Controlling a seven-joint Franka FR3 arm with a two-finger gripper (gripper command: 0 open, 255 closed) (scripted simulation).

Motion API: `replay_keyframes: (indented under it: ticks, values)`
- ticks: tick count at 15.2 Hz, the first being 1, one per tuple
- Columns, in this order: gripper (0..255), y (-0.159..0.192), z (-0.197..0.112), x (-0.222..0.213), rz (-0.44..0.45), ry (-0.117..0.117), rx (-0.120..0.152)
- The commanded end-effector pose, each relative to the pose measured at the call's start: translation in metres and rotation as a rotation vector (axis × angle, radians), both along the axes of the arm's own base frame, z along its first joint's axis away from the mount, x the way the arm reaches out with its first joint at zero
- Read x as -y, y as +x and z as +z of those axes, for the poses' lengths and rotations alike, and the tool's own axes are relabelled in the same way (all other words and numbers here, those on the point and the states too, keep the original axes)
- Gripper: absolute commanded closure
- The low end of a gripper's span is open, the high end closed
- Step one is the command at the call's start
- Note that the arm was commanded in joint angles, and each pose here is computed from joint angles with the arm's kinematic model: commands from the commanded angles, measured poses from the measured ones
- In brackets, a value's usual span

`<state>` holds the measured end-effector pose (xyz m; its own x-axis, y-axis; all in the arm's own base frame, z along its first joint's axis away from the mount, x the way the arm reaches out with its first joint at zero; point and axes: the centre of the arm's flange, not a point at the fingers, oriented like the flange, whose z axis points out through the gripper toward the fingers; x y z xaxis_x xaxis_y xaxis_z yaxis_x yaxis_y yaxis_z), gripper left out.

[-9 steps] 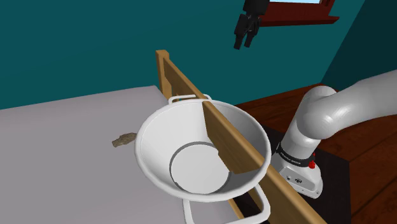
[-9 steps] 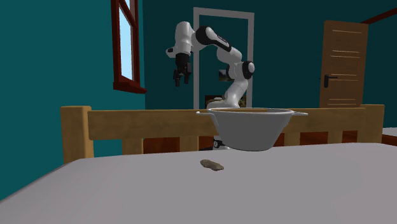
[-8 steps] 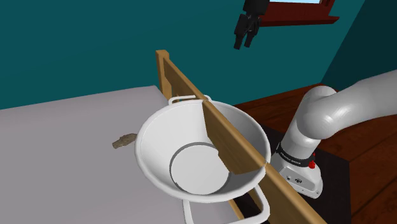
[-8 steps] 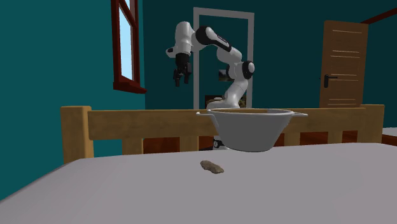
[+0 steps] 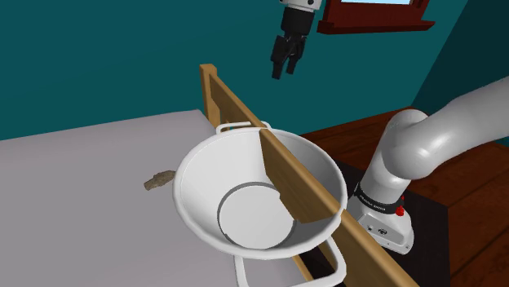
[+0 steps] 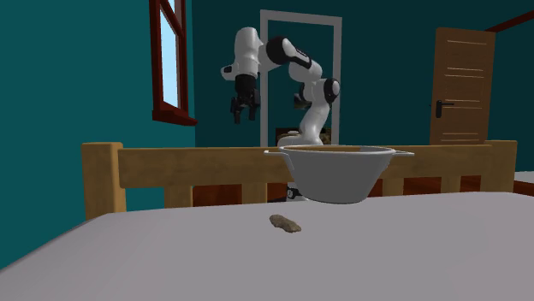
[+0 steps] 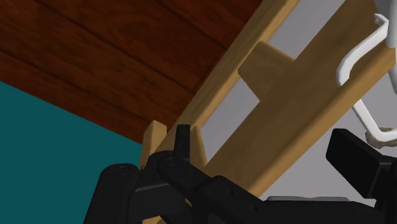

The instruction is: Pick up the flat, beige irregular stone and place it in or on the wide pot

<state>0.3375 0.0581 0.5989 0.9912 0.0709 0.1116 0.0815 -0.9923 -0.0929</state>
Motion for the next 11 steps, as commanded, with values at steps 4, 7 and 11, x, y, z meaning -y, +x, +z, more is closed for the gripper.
replay_keyframes:
  ticks: [4,7,11]
  values:
    - [0,0.027,-0.026,-0.054,0.057,-0.008,0.005]
    - [0,0.043,-0.042,-0.088,0.090,-0.013,0.008]
    - [0,0.061,-0.063,-0.133,0.136,-0.020,0.011]
